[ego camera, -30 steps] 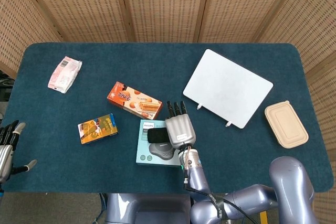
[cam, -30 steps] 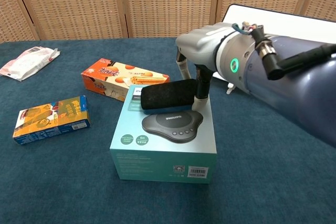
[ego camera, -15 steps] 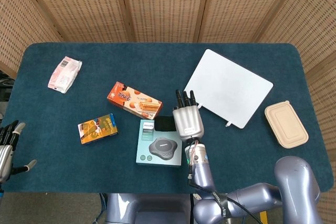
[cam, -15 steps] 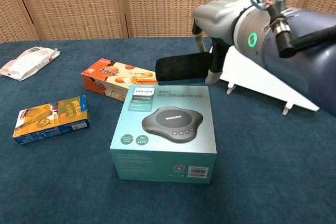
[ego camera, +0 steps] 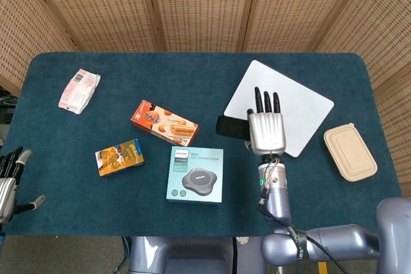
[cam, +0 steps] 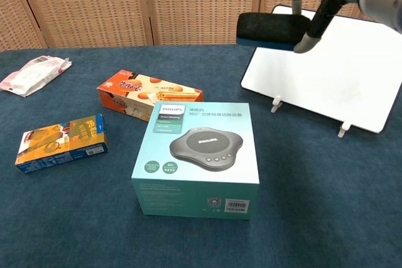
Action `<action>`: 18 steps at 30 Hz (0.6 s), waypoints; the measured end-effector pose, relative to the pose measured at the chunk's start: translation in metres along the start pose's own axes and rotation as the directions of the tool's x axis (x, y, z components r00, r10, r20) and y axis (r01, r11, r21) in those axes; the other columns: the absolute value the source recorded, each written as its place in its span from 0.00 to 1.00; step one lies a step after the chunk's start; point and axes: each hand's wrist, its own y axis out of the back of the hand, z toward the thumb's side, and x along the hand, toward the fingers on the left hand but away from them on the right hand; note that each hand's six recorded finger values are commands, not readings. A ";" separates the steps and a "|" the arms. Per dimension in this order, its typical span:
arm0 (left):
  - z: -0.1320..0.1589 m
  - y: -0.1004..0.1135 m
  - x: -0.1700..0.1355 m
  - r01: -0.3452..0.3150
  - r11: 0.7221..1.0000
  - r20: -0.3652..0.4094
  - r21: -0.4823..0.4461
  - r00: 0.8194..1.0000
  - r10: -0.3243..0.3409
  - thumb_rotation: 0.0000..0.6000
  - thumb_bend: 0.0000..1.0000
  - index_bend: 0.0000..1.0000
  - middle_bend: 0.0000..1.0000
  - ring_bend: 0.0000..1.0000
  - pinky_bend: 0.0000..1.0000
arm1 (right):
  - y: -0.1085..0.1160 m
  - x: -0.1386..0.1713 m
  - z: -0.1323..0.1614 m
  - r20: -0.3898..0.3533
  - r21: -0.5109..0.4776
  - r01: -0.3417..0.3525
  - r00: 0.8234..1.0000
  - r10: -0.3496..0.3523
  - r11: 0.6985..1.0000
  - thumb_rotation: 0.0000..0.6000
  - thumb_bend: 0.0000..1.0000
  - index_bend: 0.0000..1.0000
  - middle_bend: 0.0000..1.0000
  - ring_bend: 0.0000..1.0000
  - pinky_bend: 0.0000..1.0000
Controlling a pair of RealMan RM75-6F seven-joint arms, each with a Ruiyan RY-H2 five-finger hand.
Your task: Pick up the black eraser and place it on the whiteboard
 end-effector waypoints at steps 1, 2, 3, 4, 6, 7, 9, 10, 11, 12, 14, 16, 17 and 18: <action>0.001 -0.001 0.000 0.000 1.000 0.002 0.002 1.000 0.000 1.00 0.16 0.00 0.00 0.00 0.00 | 0.001 -0.001 -0.005 0.007 -0.014 0.009 1.000 -0.009 1.000 1.00 0.18 0.56 0.00 0.00 0.00; 0.002 -0.001 0.000 0.000 1.000 0.003 0.003 1.000 0.000 1.00 0.16 0.00 0.00 0.00 0.00 | 0.001 -0.002 -0.011 0.012 -0.027 0.019 1.000 -0.018 0.999 1.00 0.18 0.56 0.00 0.00 0.00; 0.002 -0.001 -0.001 0.000 1.000 0.005 0.004 1.000 0.000 1.00 0.16 0.00 0.00 0.00 0.00 | 0.001 -0.003 -0.018 0.020 -0.044 0.031 0.999 -0.031 0.999 1.00 0.18 0.57 0.00 0.00 0.00; 0.003 -0.001 -0.001 -0.001 1.000 0.007 0.005 1.000 0.001 1.00 0.16 0.00 0.00 0.00 0.00 | 0.000 -0.004 -0.023 0.027 -0.058 0.041 0.999 -0.039 0.997 1.00 0.18 0.57 0.00 0.00 0.00; 0.004 -0.001 -0.001 -0.003 1.000 0.009 0.005 1.000 0.003 1.00 0.16 0.00 0.00 0.00 0.00 | -0.003 -0.006 -0.036 0.050 -0.097 0.062 0.997 -0.058 0.993 1.00 0.18 0.57 0.00 0.00 0.00; 0.004 -0.001 -0.001 -0.005 1.000 0.010 0.005 1.000 0.005 1.00 0.16 0.00 0.00 0.00 0.00 | -0.005 -0.007 -0.043 0.063 -0.116 0.073 0.996 -0.066 0.991 1.00 0.18 0.57 0.00 0.00 0.00; 0.005 -0.002 -0.002 -0.005 1.000 0.011 0.004 1.000 0.005 1.00 0.16 0.00 0.00 0.00 0.00 | -0.011 -0.011 -0.059 0.095 -0.163 0.106 0.991 -0.091 0.981 1.00 0.18 0.57 0.00 0.00 0.00; 0.005 -0.002 -0.002 -0.003 1.000 0.012 0.006 1.000 0.003 1.00 0.16 0.00 0.00 0.00 0.00 | -0.014 -0.013 -0.066 0.111 -0.183 0.122 0.989 -0.103 0.976 1.00 0.18 0.57 0.00 0.00 0.00; 0.006 -0.003 -0.001 -0.001 1.000 0.013 0.007 1.000 0.001 1.00 0.16 0.00 0.00 0.00 0.00 | -0.018 -0.016 -0.074 0.126 -0.200 0.139 0.985 -0.115 0.970 1.00 0.18 0.57 0.00 0.00 0.00; 0.006 -0.004 -0.001 0.001 1.000 0.013 0.009 1.000 -0.002 1.00 0.16 0.00 0.00 0.00 0.00 | -0.023 -0.018 -0.085 0.146 -0.218 0.161 0.981 -0.130 0.963 1.00 0.18 0.57 0.00 0.00 0.00; 0.008 -0.006 -0.001 0.008 1.000 0.016 0.012 1.000 -0.009 1.00 0.16 0.00 0.00 0.00 0.00 | -0.031 -0.022 -0.099 0.173 -0.231 0.189 0.973 -0.151 0.955 1.00 0.17 0.57 0.00 0.00 0.00; 0.009 -0.008 0.000 0.014 1.000 0.019 0.014 1.000 -0.014 1.00 0.16 0.00 0.00 0.00 0.00 | -0.040 -0.025 -0.113 0.195 -0.230 0.217 0.965 -0.173 0.949 1.00 0.16 0.57 0.00 0.00 0.00; 0.009 -0.009 0.000 0.015 1.000 0.020 0.015 1.000 -0.015 1.00 0.16 0.00 0.00 0.00 0.00 | -0.044 -0.026 -0.118 0.202 -0.229 0.228 0.962 -0.183 0.946 1.00 0.16 0.57 0.00 0.00 0.00; 0.010 -0.009 0.000 0.015 1.000 0.020 0.016 1.000 -0.016 1.00 0.16 0.00 0.00 0.00 0.00 | -0.048 -0.027 -0.122 0.209 -0.227 0.243 0.958 -0.197 0.943 1.00 0.16 0.57 0.00 0.00 0.00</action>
